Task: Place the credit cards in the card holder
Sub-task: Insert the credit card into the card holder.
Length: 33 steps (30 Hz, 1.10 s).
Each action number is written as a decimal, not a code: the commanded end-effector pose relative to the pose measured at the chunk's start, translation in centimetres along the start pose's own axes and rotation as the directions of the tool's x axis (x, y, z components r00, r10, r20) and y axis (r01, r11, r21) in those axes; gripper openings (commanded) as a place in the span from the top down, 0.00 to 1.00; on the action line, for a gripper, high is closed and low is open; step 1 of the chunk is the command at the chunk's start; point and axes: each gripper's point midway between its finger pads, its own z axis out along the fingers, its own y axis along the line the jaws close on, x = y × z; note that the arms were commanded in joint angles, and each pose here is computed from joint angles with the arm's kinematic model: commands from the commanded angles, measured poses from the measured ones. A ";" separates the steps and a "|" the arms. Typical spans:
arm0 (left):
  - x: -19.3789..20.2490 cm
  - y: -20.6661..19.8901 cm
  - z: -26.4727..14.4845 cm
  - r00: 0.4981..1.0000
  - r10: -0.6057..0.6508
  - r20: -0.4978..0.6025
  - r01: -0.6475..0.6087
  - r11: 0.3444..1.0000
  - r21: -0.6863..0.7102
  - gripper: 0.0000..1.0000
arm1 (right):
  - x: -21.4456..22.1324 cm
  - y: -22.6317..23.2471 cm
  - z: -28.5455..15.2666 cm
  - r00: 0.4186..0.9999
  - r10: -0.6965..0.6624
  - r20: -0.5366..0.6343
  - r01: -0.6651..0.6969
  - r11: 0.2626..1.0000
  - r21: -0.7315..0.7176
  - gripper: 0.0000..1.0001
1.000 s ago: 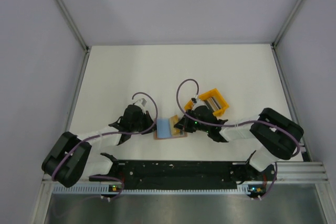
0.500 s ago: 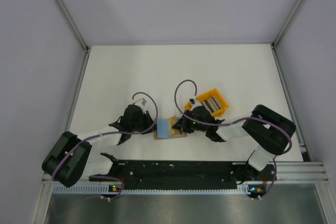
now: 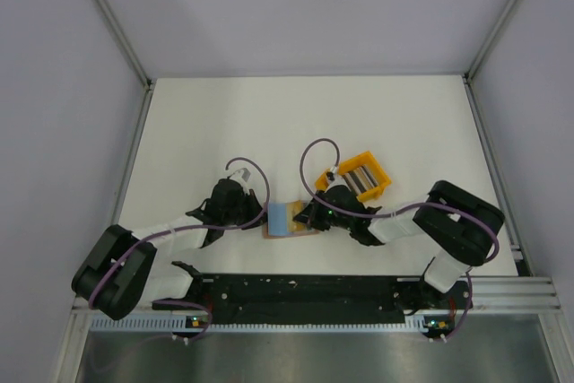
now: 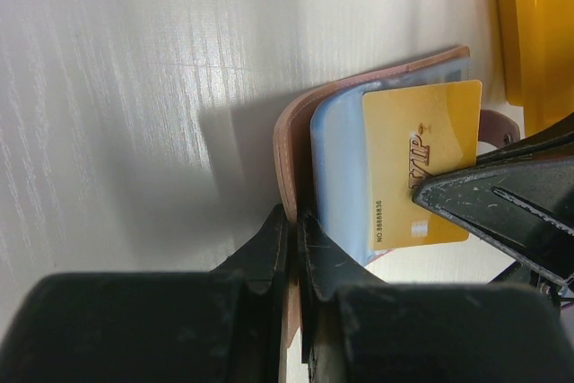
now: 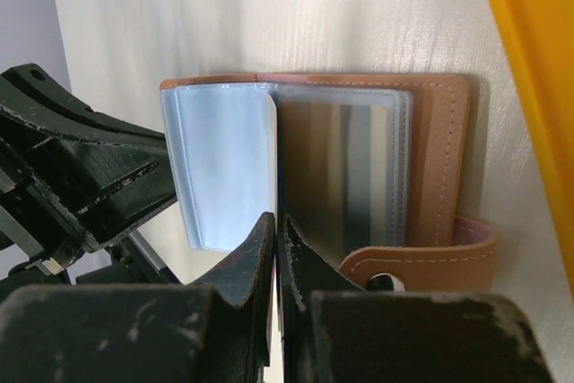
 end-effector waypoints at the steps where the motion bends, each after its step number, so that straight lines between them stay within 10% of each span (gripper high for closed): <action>1: 0.0 0.6 0.1 1.000 0.009 0.001 -0.009 1.000 -0.029 1.00 | 1.2 -0.6 0.3 1.000 0.011 -0.016 -0.011 0.999 0.035 1.00; 33: -0.1 0.7 0.2 1.000 0.006 0.006 -0.006 0.999 -0.033 1.00 | 3.4 -0.5 0.3 0.994 0.051 -0.099 -0.052 0.999 -0.001 1.00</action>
